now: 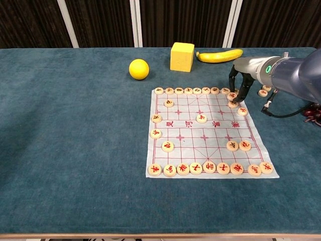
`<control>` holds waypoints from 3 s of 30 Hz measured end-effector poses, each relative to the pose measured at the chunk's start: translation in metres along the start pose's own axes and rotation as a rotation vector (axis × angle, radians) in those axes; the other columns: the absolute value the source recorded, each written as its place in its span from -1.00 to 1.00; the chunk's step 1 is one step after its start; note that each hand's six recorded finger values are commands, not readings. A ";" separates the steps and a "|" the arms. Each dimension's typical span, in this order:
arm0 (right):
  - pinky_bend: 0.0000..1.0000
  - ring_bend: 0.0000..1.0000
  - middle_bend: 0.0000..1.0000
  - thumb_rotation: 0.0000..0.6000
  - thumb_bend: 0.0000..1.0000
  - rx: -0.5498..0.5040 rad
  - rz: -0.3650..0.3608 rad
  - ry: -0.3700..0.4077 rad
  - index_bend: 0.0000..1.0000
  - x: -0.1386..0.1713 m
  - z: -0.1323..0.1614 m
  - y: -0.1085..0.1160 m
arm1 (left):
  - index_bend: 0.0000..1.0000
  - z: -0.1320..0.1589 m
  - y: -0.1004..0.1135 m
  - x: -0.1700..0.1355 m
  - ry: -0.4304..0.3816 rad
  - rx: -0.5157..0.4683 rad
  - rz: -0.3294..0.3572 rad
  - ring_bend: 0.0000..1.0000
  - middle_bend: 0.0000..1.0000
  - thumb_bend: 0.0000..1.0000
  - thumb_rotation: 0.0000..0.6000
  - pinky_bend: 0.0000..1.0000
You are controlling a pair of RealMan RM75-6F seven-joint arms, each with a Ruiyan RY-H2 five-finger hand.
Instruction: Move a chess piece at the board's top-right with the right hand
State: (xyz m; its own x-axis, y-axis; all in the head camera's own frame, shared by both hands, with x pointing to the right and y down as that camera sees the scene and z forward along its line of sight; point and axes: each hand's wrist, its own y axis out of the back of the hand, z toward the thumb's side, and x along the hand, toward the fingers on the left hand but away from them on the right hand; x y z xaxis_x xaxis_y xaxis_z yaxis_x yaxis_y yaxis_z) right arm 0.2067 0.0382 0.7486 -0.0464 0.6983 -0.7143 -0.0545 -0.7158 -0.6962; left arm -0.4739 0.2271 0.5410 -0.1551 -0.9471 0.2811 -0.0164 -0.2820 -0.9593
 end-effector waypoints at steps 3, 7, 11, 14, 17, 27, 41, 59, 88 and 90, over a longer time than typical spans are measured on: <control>-0.93 -0.88 -0.83 1.00 -0.26 -0.001 0.006 -0.009 0.05 -0.001 -0.003 -0.002 | -0.72 -0.001 0.001 0.000 0.001 -0.002 0.001 -1.00 -0.98 -0.95 1.00 -0.87; -0.93 -0.88 -0.83 1.00 -0.26 0.006 0.019 -0.011 0.05 -0.001 -0.004 -0.005 | -0.72 0.000 0.001 0.000 0.000 -0.001 0.002 -1.00 -0.98 -0.94 1.00 -0.87; -0.93 -0.88 -0.83 1.00 -0.26 0.011 0.020 -0.006 0.05 -0.001 -0.002 -0.007 | -0.72 0.000 0.001 0.000 -0.003 -0.001 0.002 -1.00 -0.98 -0.95 1.00 -0.87; -0.93 -0.88 -0.83 1.00 -0.26 0.010 0.020 -0.004 0.05 0.000 -0.001 -0.008 | -0.72 0.000 0.001 0.000 -0.003 0.000 0.002 -1.00 -0.98 -0.94 1.00 -0.87; -0.93 -0.88 -0.83 1.00 -0.26 0.006 0.019 -0.004 0.05 -0.001 -0.001 -0.008 | -0.72 0.000 0.001 0.000 -0.001 -0.001 0.001 -1.00 -0.98 -0.94 1.00 -0.87; -0.93 -0.88 -0.83 1.00 -0.27 0.010 0.013 -0.010 0.05 -0.002 -0.002 -0.006 | -0.72 0.000 0.000 0.000 -0.001 0.000 0.000 -1.00 -0.98 -0.94 1.00 -0.87; -0.93 -0.88 -0.83 1.00 -0.26 0.010 0.020 -0.014 0.03 -0.002 -0.004 -0.007 | -0.72 0.001 0.000 -0.001 -0.002 0.002 -0.001 -1.00 -0.98 -0.94 1.00 -0.87; -0.93 -0.88 -0.83 1.00 -0.27 0.016 0.025 -0.015 -0.10 -0.003 -0.004 -0.007 | -0.72 0.000 0.000 -0.001 0.008 0.004 -0.003 -1.00 -0.98 -0.94 1.00 -0.87; -0.93 -0.96 -0.94 1.00 -0.27 -0.101 -0.099 0.102 -0.55 0.047 -0.005 0.049 | -0.72 0.000 0.000 -0.002 0.011 -0.001 -0.008 -1.00 -0.98 -0.94 1.00 -0.87; -0.93 -0.97 -0.94 1.00 -0.27 -0.108 -0.150 0.124 -0.57 0.064 -0.016 0.060 | -0.72 0.000 0.000 -0.002 0.011 -0.001 -0.010 -1.00 -0.98 -0.94 1.00 -0.87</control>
State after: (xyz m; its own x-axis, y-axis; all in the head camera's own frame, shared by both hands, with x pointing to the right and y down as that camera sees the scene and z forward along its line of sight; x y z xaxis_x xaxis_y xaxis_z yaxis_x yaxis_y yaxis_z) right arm 0.2159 0.0400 0.6602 0.0777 0.7959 -0.6005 0.0559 -0.6048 -0.7944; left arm -0.4735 0.2294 0.5405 -0.1653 -0.9424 0.2907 -0.0191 -0.2917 -0.9563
